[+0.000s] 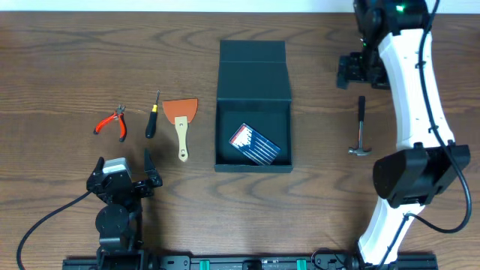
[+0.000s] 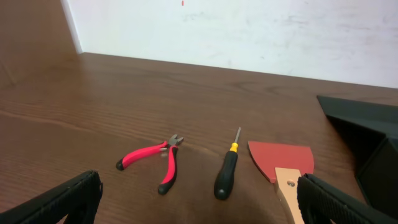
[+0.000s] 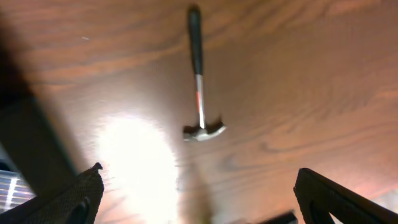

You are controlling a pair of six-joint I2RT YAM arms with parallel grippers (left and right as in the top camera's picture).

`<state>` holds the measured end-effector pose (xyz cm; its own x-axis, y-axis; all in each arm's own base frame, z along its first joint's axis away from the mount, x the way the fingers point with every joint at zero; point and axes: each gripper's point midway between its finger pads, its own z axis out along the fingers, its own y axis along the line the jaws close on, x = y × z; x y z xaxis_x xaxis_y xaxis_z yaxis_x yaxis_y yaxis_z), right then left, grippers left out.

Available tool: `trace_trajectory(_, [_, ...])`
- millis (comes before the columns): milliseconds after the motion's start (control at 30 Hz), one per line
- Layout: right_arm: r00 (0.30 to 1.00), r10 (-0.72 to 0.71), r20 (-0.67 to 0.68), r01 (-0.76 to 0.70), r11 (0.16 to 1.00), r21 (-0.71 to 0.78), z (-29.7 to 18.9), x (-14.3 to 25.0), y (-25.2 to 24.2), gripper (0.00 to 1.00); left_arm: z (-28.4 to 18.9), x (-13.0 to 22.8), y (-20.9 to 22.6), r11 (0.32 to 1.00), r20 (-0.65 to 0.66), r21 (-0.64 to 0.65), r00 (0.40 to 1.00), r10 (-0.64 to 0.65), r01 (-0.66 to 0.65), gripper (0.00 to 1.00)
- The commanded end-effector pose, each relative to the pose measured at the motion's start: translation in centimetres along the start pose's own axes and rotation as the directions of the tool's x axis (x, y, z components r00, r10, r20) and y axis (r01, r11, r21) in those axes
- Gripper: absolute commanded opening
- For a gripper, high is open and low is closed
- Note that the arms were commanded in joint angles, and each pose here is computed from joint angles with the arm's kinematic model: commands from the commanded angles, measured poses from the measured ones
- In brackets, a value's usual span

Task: Pack container
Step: 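Move the right gripper to the claw hammer and grasp its head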

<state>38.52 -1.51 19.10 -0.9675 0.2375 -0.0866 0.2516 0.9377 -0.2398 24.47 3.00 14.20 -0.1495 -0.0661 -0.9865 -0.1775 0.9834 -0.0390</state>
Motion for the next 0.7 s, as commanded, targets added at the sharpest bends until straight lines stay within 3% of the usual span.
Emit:
trace_trajectory(0, [0.998, -0.011, -0.057, 0.012, 1.000, 0.011, 1.4, 1.0, -0.4, 0.99, 0.1, 1.8, 0.4, 1.000, -0.050, -0.017, 0.999, 0.020, -0.021, 0.99])
trace_trajectory(267, [0.992, -0.013, -0.128, 0.016, 1.000, 0.026, 6.6, 3.0, -0.2, 0.99, 0.1, 1.8, 0.4, 1.000, -0.050, -0.017, 0.999, 0.020, -0.021, 0.99])
trace_trajectory(667, [0.980, -0.152, -0.125, 0.132, 0.979, -0.156, 14.2, 8.3, 1.1, 0.99, 0.1, 1.8, 0.4, 1.000, -0.050, -0.017, 0.999, 0.020, -0.021, 0.99])
